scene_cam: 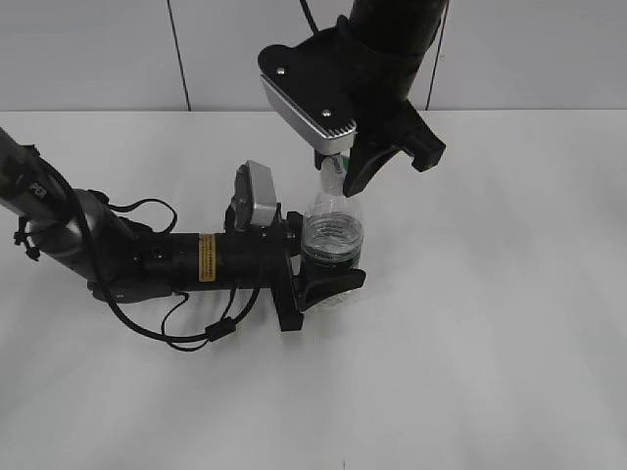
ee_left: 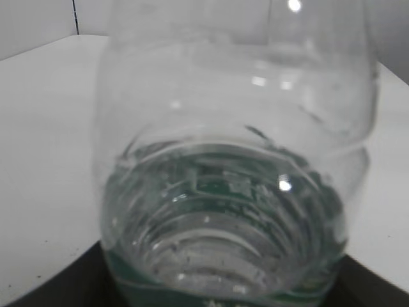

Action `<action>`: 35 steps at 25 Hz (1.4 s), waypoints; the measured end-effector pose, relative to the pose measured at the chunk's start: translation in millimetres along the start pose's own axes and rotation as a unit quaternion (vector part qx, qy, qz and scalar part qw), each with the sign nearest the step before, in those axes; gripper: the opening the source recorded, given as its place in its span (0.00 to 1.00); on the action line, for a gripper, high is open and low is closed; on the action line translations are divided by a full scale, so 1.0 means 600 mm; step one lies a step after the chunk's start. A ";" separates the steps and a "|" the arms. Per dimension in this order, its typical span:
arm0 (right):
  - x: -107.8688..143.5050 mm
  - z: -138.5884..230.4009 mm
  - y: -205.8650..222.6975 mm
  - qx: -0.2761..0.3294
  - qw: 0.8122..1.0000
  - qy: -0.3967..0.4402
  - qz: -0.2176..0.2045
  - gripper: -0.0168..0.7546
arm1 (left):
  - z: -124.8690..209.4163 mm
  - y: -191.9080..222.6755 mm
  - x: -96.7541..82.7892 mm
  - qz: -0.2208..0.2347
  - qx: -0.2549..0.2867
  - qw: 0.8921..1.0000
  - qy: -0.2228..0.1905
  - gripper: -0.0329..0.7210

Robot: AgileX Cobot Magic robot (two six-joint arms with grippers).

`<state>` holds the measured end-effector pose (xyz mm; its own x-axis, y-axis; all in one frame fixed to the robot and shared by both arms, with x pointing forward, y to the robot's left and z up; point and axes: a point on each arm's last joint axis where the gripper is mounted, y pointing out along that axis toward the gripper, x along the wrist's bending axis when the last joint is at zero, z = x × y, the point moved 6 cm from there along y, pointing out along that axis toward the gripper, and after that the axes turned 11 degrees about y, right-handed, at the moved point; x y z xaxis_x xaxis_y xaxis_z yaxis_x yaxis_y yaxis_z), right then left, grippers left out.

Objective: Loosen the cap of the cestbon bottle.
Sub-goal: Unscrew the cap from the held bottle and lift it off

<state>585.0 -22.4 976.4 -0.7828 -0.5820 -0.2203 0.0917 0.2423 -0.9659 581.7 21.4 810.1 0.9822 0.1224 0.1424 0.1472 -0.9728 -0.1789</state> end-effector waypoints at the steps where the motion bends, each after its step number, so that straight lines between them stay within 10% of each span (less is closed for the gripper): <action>1: 0.000 0.000 0.000 0.000 1.000 0.008 0.000 0.41 | 0.000 0.000 0.000 0.000 0.000 1.000 0.000 0.58; 9: -0.002 -0.011 -0.001 -0.022 0.985 0.174 0.000 0.75 | 0.000 0.000 0.000 0.000 -0.001 1.000 -0.010 0.58; 19: -0.003 -0.024 -0.033 -0.046 0.917 0.396 0.008 0.78 | 0.000 0.000 0.000 0.000 -0.001 1.000 -0.011 0.58; 32: 0.001 -0.010 -0.081 -0.038 0.666 0.744 0.039 0.78 | 0.000 0.000 0.000 -0.001 0.000 1.000 -0.012 0.58; 35: 0.001 0.003 -0.076 -0.021 0.633 0.772 0.053 0.78 | 0.000 0.000 0.000 -0.001 0.000 1.000 -0.012 0.58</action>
<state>581.5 -35.1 1020.2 -0.4439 0.8846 0.1430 0.2034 0.2549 -0.9453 582.0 21.5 810.2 0.9844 0.1289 0.1195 0.1490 -0.9727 -0.1782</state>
